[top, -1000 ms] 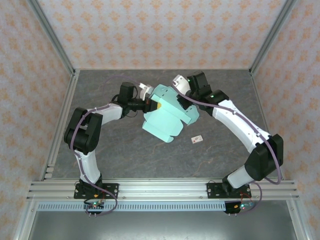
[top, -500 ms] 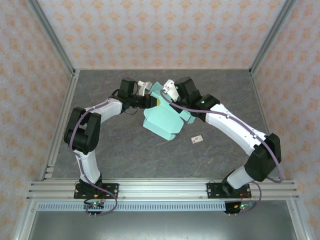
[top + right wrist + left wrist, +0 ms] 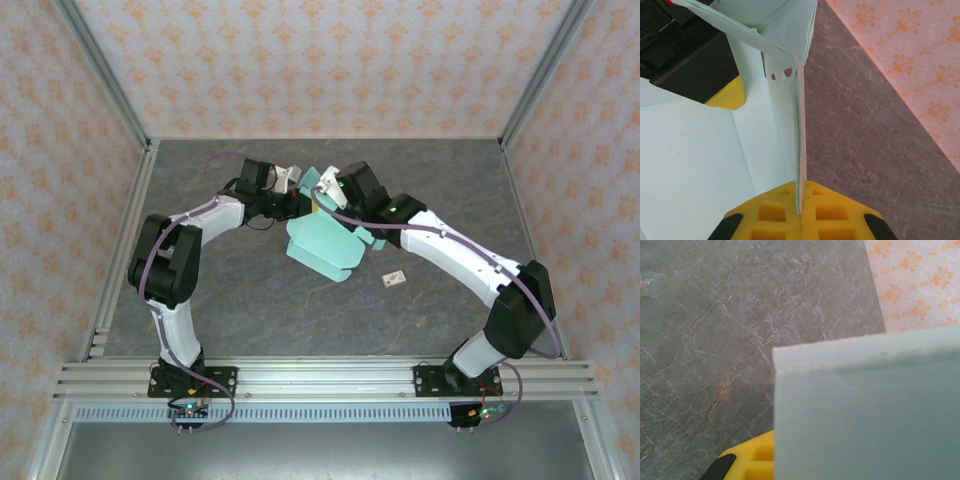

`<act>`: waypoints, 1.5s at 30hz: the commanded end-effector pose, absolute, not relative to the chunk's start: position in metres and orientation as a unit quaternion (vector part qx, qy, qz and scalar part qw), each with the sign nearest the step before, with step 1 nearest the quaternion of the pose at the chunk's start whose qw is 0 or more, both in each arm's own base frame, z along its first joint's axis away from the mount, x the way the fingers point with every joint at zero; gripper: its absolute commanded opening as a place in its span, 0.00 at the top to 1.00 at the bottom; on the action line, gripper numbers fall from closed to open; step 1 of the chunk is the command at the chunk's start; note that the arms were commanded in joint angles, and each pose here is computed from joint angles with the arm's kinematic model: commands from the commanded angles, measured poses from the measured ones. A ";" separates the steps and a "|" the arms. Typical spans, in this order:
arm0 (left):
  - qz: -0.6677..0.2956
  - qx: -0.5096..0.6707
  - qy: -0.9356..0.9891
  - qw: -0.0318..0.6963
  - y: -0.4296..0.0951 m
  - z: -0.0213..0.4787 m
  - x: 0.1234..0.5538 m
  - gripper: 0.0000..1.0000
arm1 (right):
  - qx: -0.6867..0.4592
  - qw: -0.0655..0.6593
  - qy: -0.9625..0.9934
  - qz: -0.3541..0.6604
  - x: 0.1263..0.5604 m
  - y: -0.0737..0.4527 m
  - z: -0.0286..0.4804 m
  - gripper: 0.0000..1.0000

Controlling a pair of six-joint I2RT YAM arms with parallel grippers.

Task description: Fold the paper box

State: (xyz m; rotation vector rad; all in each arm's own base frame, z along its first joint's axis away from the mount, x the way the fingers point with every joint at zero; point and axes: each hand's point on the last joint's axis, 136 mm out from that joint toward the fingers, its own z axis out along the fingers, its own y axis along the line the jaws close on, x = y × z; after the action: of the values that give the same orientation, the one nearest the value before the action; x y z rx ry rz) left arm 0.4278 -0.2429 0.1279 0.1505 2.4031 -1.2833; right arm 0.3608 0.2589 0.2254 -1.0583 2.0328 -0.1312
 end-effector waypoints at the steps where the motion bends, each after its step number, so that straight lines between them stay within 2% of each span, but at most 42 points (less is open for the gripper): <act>1: -0.475 0.080 0.835 0.264 -0.264 0.167 0.446 1.00 | -0.462 0.376 0.802 0.040 0.328 0.308 0.195 1.00; 8: -0.473 0.083 0.838 0.260 -0.263 0.166 0.441 1.00 | -0.463 0.372 0.805 0.019 0.331 0.307 0.187 1.00; 17: -0.453 0.094 0.854 0.237 -0.257 0.149 0.424 1.00 | -0.423 0.392 0.814 -0.071 0.368 0.271 0.216 1.00; 29: -0.435 0.109 0.865 0.224 -0.243 0.135 0.410 1.00 | -0.387 0.375 0.841 -0.044 0.390 0.250 0.219 1.00; 33: -0.433 0.103 0.866 0.228 -0.238 0.132 0.409 0.91 | -0.386 0.355 0.851 -0.032 0.391 0.243 0.210 1.00; 36: -0.427 0.100 0.870 0.227 -0.235 0.129 0.403 0.78 | -0.392 0.339 0.855 -0.013 0.387 0.240 0.205 1.00; 38: -0.418 0.094 0.874 0.229 -0.230 0.127 0.398 0.62 | -0.402 0.323 0.857 -0.002 0.384 0.238 0.202 1.00; 40: -0.412 0.089 0.878 0.227 -0.226 0.124 0.392 0.54 | -0.413 0.307 0.857 0.006 0.382 0.236 0.198 1.00; 45: -0.346 0.050 0.910 0.224 -0.198 0.105 0.385 0.43 | -0.450 0.275 0.850 0.001 0.384 0.233 0.183 1.00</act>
State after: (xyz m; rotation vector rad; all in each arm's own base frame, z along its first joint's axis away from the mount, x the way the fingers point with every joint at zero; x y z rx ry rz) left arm 0.3864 -0.2225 0.1125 0.2045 2.4672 -1.1119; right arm 0.3868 0.2311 0.1914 -1.1118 2.2667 -0.0167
